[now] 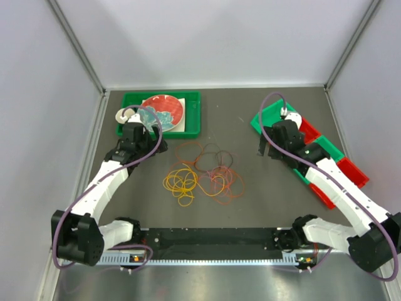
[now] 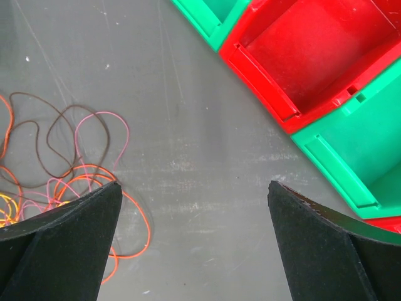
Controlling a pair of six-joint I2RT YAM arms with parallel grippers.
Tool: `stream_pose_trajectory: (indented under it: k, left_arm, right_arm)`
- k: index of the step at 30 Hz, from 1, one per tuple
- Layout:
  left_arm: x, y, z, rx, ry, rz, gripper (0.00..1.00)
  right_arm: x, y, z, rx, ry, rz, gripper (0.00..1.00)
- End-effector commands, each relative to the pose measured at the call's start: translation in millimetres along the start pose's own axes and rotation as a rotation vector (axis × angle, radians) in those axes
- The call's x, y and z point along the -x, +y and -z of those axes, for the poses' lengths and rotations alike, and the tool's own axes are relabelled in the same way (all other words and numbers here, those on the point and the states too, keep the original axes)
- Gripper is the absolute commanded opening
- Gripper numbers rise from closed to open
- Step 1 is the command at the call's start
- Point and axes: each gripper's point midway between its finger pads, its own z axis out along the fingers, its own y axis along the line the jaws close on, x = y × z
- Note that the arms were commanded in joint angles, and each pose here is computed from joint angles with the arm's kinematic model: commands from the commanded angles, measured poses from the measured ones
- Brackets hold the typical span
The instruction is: Untangle the cables
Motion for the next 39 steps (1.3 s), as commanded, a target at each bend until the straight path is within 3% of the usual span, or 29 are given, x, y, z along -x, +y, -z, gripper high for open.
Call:
stream_pose_trajectory:
  k: [1,8,19,28,39]
  left_arm:
    - [21.2,0.4,1.8,0.036,-0.066,0.02,0.99]
    - [16.7,7.2,-3.3,0.089,-0.03,0.042,0.99]
    - [-12.1,-21.5,-2.9,-0.082,0.076,0.027,0.99]
    - [-76.4,-66.2,3.9,-0.1,0.198,-0.179,0.99]
    - [-90.5,-38.4,3.9,-0.015,0.224,-0.114,0.99]
  right_arm:
    - [10.3,13.0,8.4,0.081,-0.055,-0.014,0.99]
    - [8.9,11.4,14.0,0.103,-0.074,-0.01,0.99]
    - [-11.8,52.9,12.3,0.249,-0.034,0.003,0.99]
    - [-56.0,115.0,2.0,0.347,0.06,0.097,0.99]
    - [-52.7,170.5,-34.0,0.41,0.11,0.197,0.97]
